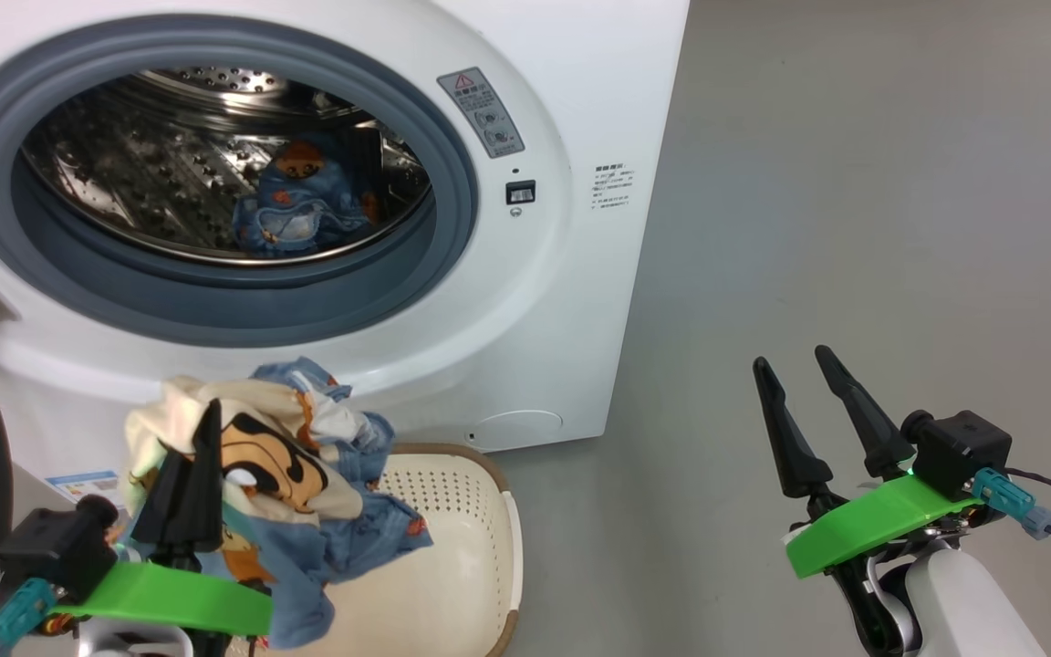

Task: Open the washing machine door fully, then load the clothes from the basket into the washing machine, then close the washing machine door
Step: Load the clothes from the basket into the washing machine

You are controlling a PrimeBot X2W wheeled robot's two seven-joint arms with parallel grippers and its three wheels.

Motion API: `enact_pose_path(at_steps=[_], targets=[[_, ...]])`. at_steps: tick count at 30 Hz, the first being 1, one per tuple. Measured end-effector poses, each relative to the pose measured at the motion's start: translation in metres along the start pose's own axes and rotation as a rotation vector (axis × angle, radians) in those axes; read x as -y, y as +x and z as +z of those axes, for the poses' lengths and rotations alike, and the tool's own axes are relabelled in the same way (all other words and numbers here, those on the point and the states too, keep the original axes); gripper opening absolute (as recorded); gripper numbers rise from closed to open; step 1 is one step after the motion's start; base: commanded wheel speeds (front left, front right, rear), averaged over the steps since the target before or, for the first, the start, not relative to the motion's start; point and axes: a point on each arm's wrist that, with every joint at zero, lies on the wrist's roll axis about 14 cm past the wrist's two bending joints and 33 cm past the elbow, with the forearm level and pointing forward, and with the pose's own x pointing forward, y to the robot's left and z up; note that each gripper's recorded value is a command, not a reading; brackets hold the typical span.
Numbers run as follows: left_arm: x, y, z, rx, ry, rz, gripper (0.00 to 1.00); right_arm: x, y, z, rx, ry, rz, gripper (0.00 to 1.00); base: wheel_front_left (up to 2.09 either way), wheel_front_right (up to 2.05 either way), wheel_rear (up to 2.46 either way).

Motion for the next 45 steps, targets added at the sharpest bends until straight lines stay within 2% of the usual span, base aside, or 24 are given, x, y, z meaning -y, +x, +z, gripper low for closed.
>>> enact_pose_path(at_steps=[8, 13, 20, 29, 45], targets=[[0.005, 0.024, 0.022, 0.079, 0.001, -0.027, 0.0, 0.002, 0.0, -0.006, -0.015, 0.001, -0.005, 1.0, 0.0, 0.0, 0.0], [0.003, 0.05, 0.02, 0.075, 0.012, -0.05, 0.0, 0.002, 0.001, -0.014, -0.034, 0.009, -0.011, 1.0, 0.0, 0.0, 0.0], [-0.009, 0.106, -0.007, -0.005, -0.003, -0.054, 0.0, 0.007, 0.006, -0.034, -0.076, 0.022, -0.034, 1.0, 0.0, 0.0, 0.0], [-0.029, 0.168, -0.061, -0.151, 0.039, -0.046, 0.0, 0.013, 0.023, -0.059, -0.123, 0.007, -0.042, 1.0, 0.0, 0.0, 0.0], [-0.068, 0.254, -0.127, -0.223, 0.08, -0.024, 0.0, 0.041, 0.033, -0.106, -0.218, -0.005, -0.096, 1.0, 0.0, 0.0, 0.0]])
